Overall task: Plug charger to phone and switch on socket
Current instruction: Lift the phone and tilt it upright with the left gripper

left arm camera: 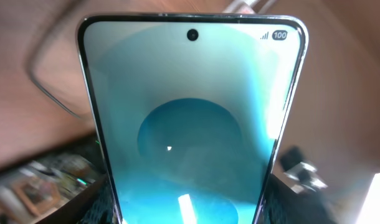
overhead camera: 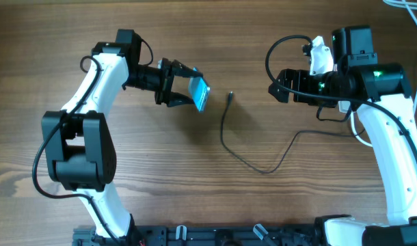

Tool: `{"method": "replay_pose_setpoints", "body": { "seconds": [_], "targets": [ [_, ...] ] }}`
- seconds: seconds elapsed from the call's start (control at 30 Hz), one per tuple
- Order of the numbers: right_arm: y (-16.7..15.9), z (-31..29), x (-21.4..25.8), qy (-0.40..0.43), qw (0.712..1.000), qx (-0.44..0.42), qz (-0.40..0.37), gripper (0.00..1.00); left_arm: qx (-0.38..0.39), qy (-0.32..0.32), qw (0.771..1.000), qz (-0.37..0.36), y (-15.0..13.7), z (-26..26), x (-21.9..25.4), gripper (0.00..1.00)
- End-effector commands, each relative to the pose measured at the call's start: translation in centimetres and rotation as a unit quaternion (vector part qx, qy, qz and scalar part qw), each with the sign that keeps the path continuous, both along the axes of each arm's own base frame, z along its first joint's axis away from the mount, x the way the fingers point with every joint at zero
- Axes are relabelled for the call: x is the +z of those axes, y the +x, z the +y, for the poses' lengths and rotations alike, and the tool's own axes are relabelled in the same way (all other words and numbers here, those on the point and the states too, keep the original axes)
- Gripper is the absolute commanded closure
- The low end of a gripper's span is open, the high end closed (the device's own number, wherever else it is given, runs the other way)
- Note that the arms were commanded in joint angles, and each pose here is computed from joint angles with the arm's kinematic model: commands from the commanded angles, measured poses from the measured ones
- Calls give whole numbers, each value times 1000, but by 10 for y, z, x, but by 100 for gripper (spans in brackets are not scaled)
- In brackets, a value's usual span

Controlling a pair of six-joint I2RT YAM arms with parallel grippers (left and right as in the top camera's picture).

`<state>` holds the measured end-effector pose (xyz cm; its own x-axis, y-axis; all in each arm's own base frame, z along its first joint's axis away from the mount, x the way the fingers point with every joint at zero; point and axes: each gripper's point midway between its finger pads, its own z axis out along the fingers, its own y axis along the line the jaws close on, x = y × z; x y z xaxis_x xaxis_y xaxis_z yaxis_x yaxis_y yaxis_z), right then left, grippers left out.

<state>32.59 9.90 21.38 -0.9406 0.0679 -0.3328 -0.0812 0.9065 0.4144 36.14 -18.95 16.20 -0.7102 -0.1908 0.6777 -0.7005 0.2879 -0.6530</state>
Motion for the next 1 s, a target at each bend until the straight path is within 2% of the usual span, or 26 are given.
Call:
{"method": "replay_pose_setpoints", "body": {
  "seconds": [0.0, 0.07, 0.2, 0.3, 0.43, 0.97],
  "targets": [
    [3, -1, -1, -8, 1000, 6, -4, 0, 20, -77, 995, 56, 1, -6, 45, 96],
    [3, -1, -1, -8, 1000, 6, -4, 0, 24, -76, 995, 67, 1, -6, 45, 96],
    [3, -1, -1, -8, 1000, 6, -4, 0, 41, -73, 984, 156, -6, -6, 46, 96],
    [3, -1, -1, -8, 1000, 6, -3, 0, 43, -103, 974, 196, -8, -8, 58, 96],
    [3, -1, -1, -8, 1000, 6, -4, 0, 39, -129, 970, 201, -7, -8, 67, 96],
    [4, -1, -1, -8, 1000, 6, -4, 0, 38, -129, 972, 194, -6, -8, 67, 96]
  ]
}}
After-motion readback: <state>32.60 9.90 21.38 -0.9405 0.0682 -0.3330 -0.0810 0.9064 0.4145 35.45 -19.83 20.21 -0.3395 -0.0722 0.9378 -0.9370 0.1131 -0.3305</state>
